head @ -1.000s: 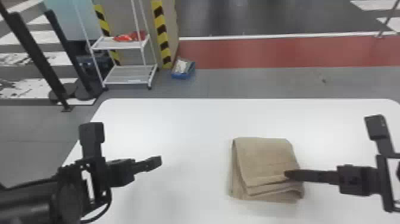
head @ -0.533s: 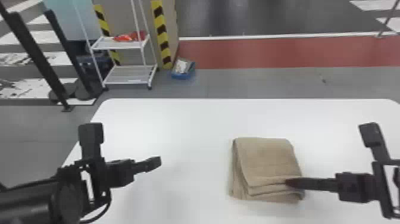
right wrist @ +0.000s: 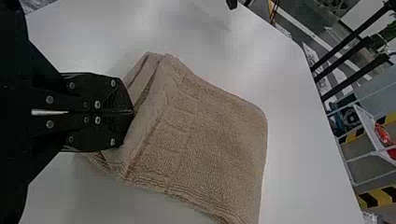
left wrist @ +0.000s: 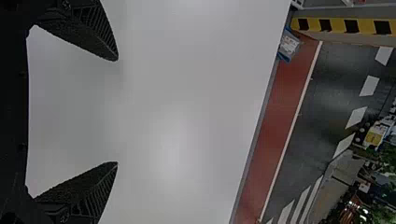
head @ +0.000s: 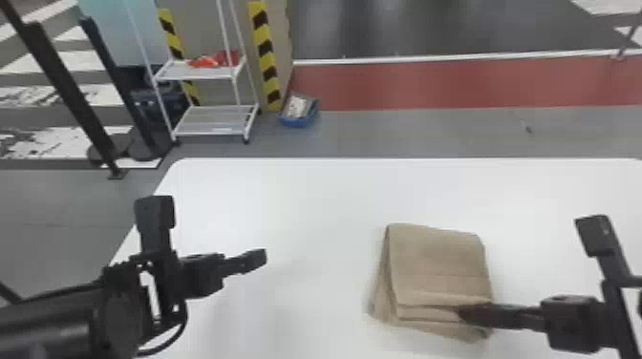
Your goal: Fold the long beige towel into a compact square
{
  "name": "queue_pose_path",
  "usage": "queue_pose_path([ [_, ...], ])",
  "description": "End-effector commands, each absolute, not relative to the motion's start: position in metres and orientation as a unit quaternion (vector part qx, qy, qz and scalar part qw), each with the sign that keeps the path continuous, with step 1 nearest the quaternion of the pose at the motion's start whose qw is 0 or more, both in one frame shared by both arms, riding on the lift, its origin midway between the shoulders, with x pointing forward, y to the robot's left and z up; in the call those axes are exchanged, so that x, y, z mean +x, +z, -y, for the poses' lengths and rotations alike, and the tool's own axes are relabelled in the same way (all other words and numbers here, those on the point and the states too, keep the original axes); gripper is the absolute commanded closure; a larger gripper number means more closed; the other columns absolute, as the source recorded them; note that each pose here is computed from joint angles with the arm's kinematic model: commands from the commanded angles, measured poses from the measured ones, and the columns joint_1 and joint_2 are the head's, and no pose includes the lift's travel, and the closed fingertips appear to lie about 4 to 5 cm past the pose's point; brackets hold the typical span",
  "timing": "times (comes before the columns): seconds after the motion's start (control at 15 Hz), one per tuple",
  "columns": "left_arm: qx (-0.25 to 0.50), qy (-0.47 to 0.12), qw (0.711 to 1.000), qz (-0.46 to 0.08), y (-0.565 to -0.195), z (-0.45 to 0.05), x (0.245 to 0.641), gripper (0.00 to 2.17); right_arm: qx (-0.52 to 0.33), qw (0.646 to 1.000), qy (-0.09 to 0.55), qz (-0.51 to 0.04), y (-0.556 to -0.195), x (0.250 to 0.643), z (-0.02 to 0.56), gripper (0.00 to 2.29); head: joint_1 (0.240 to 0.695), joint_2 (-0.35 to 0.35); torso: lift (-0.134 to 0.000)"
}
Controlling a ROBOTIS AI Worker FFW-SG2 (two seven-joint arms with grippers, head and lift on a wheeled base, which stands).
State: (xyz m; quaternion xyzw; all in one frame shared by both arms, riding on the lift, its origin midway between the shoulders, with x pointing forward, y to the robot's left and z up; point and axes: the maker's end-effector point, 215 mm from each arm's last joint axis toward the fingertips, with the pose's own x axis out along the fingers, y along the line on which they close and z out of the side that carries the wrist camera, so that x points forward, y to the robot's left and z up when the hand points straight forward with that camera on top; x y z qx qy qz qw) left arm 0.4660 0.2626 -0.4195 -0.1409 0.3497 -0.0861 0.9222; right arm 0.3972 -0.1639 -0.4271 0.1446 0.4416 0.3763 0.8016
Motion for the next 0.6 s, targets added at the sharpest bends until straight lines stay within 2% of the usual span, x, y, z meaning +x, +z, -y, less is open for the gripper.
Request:
queue_pose_path([
  [0.0, -0.150, -0.097, 0.922, -0.343, -0.413, -0.252, 0.466, 0.09, 0.174, 0.808, 0.398, -0.398, -0.399, 0.416, 0.159, 2.05, 0.695, 0.129, -0.124],
  [0.2, -0.158, -0.120, 0.920, -0.337, -0.407, -0.232, 0.460, 0.09, 0.189, 0.818, 0.412, -0.353, -0.372, 0.452, 0.149, 2.05, 0.695, 0.121, -0.124],
  [0.47, -0.186, -0.182, 0.905, -0.338, -0.403, -0.184, 0.433, 0.09, 0.147, 0.843, 0.386, -0.345, -0.396, 0.502, 0.150, 2.05, 0.695, 0.090, -0.124],
  [0.53, -0.185, -0.195, 0.902, -0.339, -0.402, -0.172, 0.425, 0.09, 0.132, 0.848, 0.379, -0.346, -0.405, 0.513, 0.155, 2.05, 0.695, 0.063, -0.124],
])
